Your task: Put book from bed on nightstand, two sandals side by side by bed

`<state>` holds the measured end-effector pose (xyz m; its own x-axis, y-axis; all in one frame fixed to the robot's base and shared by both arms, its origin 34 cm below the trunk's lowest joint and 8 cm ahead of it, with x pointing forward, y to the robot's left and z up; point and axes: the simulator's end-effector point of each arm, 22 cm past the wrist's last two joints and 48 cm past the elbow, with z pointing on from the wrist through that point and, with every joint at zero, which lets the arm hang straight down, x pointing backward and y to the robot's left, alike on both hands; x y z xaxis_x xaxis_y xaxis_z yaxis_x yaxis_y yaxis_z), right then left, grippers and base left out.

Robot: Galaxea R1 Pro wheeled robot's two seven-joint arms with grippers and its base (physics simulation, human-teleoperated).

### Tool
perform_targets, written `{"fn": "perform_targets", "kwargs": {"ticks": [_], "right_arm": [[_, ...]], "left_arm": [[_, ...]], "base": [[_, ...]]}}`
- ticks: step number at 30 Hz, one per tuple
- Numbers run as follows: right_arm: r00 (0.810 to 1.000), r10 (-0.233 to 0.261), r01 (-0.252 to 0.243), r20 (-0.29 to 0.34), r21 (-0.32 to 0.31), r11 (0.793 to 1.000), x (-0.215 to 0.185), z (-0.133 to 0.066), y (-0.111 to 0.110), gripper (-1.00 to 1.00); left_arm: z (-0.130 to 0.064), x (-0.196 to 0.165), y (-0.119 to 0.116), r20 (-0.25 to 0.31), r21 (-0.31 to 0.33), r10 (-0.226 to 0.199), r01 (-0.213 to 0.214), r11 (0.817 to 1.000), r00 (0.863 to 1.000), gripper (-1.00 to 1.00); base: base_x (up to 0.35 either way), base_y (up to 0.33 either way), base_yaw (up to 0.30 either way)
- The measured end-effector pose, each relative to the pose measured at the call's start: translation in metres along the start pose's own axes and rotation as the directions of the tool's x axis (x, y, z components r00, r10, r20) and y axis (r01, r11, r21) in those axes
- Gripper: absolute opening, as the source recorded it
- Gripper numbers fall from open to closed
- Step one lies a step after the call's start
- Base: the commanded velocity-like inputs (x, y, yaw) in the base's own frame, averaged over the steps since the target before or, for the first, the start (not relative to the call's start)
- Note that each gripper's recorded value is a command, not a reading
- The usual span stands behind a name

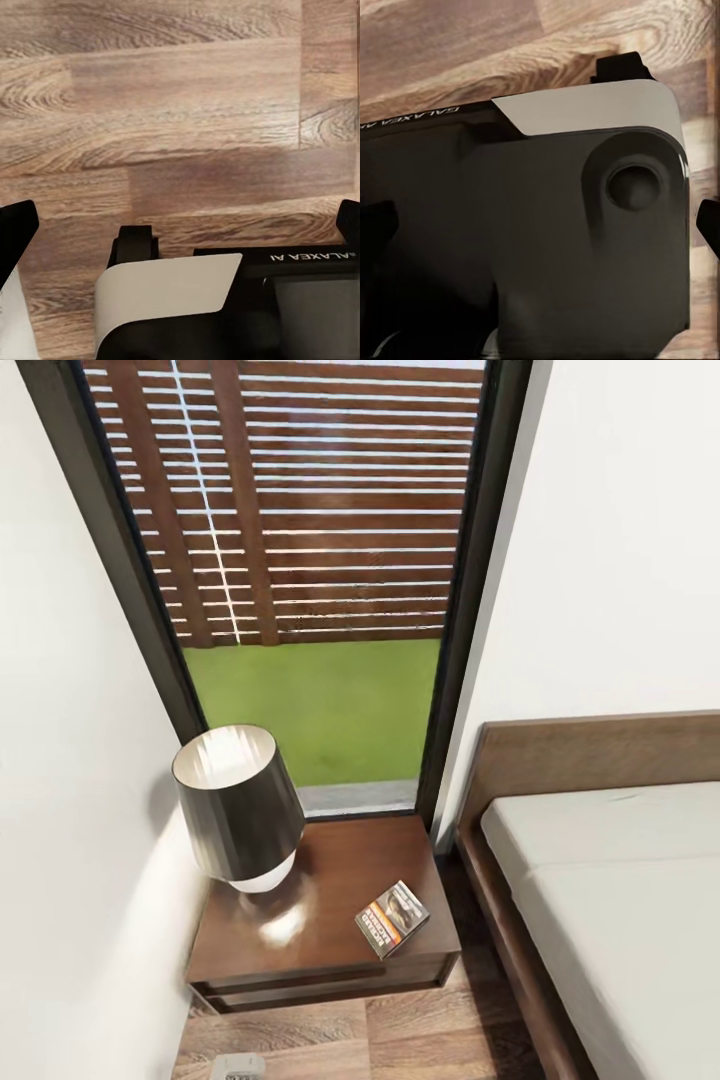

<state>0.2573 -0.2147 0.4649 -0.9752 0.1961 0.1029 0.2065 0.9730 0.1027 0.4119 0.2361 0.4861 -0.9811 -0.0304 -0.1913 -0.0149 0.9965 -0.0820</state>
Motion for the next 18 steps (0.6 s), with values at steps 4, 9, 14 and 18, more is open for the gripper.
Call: {"fn": "perform_targets", "kwargs": {"ticks": [4,9,14,18], "right_arm": [[1.0,0.0,0.0,-0.026,0.008,1.0,0.019,-0.005,-0.005,1.0],[0.999,0.003,-0.002,-0.049,0.015,1.0,0.036,-0.011,-0.01,1.0],[0.998,0.006,-0.004,-0.066,0.026,1.0,0.051,-0.019,-0.018,1.0],[0.997,0.007,-0.005,-0.071,0.029,1.0,0.055,-0.024,-0.02,1.0]], "left_arm": [[-0.006,0.0,0.001,0.01,-0.004,-0.001,0.001,1.0,1.0,1.0],[-0.012,0.005,0.004,0.001,-0.01,-0.003,0.003,1.0,1.0,1.0],[-0.02,0.007,0.007,-0.003,-0.021,-0.003,0.003,1.0,1.0,1.0],[-0.025,0.007,0.011,-0.005,-0.043,-0.004,0.004,0.999,1.0,1.0]], "base": [[0.0,0.0,0.0],[0.0,0.0,0.0],[0.0,0.0,0.0],[0.0,0.0,0.0]]}}
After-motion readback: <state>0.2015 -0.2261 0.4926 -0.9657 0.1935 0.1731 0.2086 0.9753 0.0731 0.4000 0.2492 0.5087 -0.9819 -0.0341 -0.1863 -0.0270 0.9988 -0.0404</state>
